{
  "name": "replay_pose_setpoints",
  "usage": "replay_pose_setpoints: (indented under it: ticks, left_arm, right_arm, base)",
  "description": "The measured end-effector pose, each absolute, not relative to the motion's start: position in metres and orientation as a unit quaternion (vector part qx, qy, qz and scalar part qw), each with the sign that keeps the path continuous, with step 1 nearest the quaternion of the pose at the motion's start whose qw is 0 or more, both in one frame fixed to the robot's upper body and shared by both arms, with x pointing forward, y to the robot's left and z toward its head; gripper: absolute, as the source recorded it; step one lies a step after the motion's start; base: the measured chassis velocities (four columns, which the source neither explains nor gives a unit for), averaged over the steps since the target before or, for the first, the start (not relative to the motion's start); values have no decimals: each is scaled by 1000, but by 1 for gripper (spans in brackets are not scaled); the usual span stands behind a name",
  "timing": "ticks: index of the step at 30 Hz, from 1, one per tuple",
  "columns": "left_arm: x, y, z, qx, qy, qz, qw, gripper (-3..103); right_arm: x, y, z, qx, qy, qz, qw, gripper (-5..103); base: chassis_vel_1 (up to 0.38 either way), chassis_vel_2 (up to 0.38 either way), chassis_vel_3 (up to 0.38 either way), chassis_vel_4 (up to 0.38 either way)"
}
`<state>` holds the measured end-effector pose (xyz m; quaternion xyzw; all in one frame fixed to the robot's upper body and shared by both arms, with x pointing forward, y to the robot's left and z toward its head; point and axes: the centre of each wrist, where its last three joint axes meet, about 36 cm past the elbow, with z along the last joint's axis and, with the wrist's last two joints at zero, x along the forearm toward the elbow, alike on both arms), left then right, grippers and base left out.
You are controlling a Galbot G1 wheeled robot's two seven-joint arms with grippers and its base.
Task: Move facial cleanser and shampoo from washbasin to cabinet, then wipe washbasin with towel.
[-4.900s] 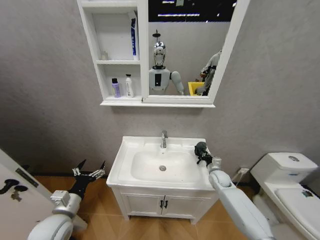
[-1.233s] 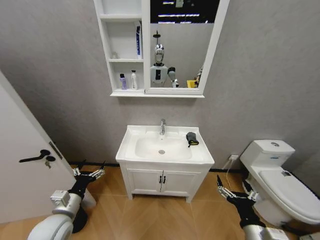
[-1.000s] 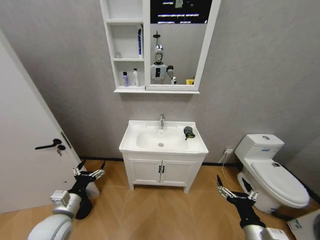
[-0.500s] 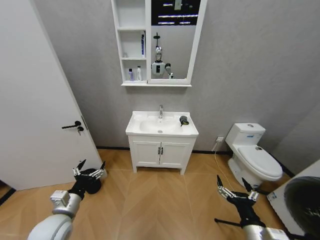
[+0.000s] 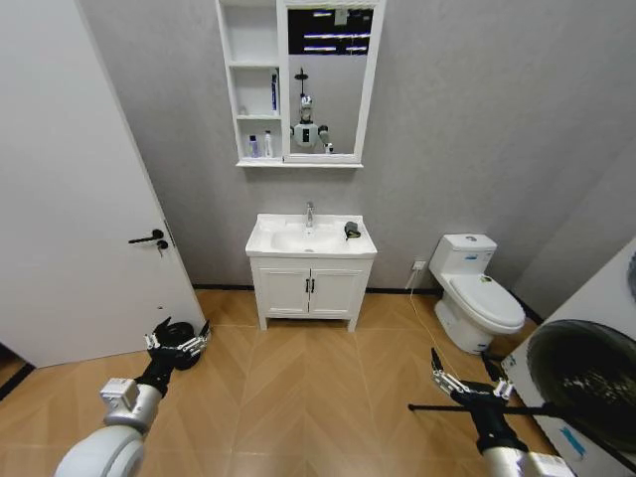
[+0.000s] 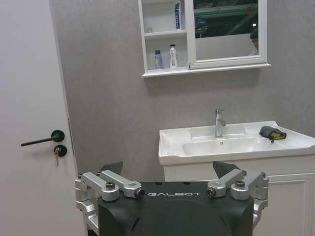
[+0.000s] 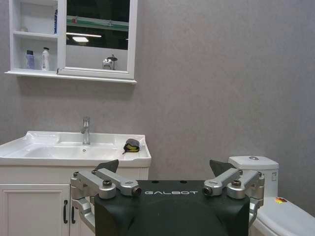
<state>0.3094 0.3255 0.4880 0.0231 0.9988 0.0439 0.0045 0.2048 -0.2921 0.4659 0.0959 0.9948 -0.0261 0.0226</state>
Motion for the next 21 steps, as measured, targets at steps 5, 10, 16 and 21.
replay_pose_setpoints:
  ticks: [5,10,16,21]
  left_arm:
    - [309,326,488,23,999,44,4,100]
    - [309,326,488,23,999,44,4,100]
    - [309,326,488,23,999,44,4,100]
    - [309,326,488,23,999,44,4,100]
  right_arm:
    - [205,-292,466,96,995,-26,23,100]
    - [205,-292,466,96,995,-26,22,100]
    - [205,-292,466,96,995,-26,22,100]
    - [205,-292,466,96,995,-26,22,100]
  base:
    - [-9,9,15,-9]
    - [0,0,0,0]
    - [0,0,0,0]
    - [0,0,0,0]
